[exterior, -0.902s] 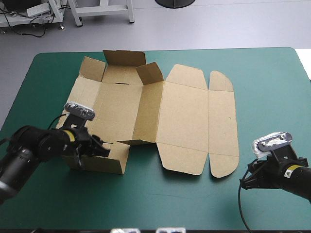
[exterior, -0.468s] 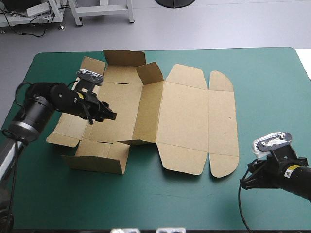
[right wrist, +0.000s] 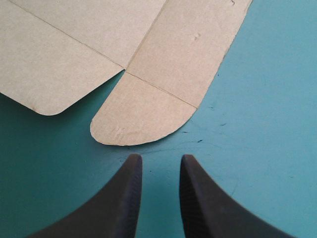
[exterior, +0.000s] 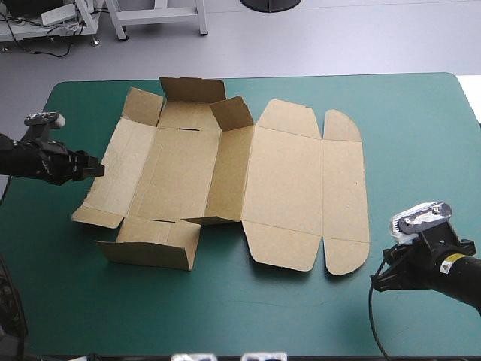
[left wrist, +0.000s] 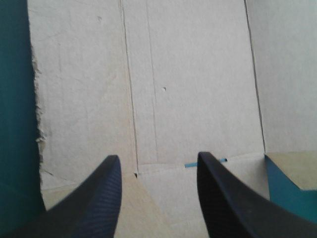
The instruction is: Fold the box
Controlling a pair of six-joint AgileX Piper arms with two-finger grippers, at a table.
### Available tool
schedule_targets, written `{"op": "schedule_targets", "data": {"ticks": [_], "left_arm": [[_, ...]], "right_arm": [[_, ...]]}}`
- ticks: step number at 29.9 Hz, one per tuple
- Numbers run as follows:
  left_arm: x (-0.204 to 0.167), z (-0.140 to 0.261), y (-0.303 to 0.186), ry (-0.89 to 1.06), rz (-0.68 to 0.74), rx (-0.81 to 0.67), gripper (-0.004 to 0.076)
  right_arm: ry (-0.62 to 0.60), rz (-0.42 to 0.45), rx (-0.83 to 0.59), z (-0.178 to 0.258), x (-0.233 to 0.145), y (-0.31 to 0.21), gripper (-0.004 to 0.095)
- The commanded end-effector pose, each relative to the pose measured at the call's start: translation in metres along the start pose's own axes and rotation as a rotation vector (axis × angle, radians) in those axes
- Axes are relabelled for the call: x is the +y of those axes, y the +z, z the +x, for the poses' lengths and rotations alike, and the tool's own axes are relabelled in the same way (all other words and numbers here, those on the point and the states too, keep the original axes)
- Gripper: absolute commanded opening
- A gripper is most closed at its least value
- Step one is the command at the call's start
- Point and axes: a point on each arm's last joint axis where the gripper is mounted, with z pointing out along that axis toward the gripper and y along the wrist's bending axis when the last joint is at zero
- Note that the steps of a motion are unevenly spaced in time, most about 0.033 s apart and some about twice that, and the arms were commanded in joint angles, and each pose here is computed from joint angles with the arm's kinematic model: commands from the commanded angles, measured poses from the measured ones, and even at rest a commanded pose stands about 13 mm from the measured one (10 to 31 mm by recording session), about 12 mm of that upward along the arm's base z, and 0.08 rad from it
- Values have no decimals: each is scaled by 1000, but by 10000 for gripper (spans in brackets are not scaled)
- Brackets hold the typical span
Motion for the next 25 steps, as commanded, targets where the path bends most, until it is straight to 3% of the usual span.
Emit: {"op": "schedule_targets", "data": {"ticks": [1,10,25], "left_arm": [[9,-7,-11,-35,88,-60,347],[64,-15,43,-139,80,91,347],[102,-43,71,-172,52,103,352]], "right_arm": [[-12,-17,-79,-10,2,-5,246],[-13,-32,-70,-9,3,-5,246],[21,-80,-56,-8,8,-5,246]]}}
